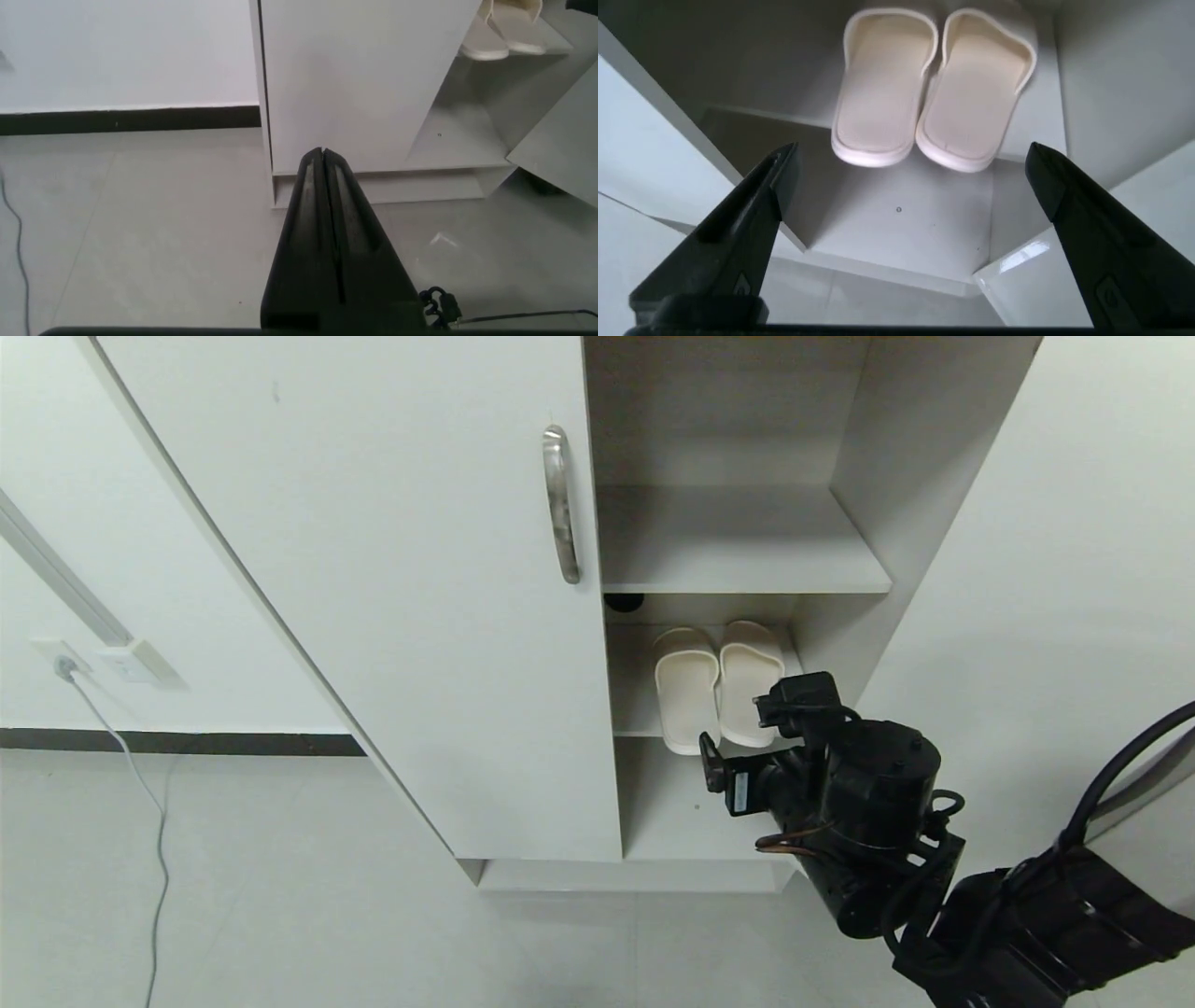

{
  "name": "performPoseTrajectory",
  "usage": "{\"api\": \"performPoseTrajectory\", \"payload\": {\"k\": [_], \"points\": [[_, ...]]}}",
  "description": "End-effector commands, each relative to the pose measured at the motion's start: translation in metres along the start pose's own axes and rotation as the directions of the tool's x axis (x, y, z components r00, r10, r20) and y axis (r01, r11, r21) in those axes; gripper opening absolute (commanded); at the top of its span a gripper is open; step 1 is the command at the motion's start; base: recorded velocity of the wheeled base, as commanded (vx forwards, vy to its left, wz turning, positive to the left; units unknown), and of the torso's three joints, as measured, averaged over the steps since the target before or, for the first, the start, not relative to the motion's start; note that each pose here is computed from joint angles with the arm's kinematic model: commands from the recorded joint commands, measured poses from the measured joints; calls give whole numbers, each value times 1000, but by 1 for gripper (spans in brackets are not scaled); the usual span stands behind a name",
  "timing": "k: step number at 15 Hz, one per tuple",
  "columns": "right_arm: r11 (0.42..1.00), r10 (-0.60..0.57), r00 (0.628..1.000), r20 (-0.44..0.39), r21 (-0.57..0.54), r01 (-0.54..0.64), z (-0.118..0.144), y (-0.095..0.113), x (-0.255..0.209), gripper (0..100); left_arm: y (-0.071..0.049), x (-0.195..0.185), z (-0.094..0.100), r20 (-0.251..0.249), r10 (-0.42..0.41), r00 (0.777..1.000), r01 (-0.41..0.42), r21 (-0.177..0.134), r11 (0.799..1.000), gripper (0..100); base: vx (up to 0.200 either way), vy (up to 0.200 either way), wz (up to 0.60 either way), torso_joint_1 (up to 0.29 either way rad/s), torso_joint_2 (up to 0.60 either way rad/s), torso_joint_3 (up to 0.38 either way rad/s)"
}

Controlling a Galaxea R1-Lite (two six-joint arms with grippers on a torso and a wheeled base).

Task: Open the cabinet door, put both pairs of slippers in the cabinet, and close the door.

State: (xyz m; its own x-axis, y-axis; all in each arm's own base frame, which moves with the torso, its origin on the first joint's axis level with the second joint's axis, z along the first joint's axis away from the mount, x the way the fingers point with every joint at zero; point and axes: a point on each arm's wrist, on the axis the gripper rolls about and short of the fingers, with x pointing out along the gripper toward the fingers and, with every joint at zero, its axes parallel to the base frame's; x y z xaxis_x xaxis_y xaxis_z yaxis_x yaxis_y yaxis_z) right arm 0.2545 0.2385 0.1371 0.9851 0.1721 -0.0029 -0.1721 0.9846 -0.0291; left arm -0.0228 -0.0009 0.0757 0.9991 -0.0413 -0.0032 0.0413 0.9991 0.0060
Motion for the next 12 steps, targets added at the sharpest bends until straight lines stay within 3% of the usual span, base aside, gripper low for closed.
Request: {"api": "performPoseTrajectory", "payload": {"k": [1, 8, 12], "points": [[1000, 5, 1000, 11, 7, -5, 5, 0, -3, 100, 0, 0, 0, -1, -2, 1000, 2, 0, 1000, 0, 0, 0, 0, 7, 2, 95], [999, 8, 1000, -13, -33, -9, -1, -3, -8, 100, 0, 0, 0, -1, 0, 1000, 0, 3, 1000, 0, 0, 0, 0, 2, 0, 178], [999, 10, 1000, -23, -49, -11, -3, -4, -9, 100, 0, 0, 0, -1, 0, 1000, 0, 3, 1000, 0, 0, 0, 0, 0, 0, 0]]}}
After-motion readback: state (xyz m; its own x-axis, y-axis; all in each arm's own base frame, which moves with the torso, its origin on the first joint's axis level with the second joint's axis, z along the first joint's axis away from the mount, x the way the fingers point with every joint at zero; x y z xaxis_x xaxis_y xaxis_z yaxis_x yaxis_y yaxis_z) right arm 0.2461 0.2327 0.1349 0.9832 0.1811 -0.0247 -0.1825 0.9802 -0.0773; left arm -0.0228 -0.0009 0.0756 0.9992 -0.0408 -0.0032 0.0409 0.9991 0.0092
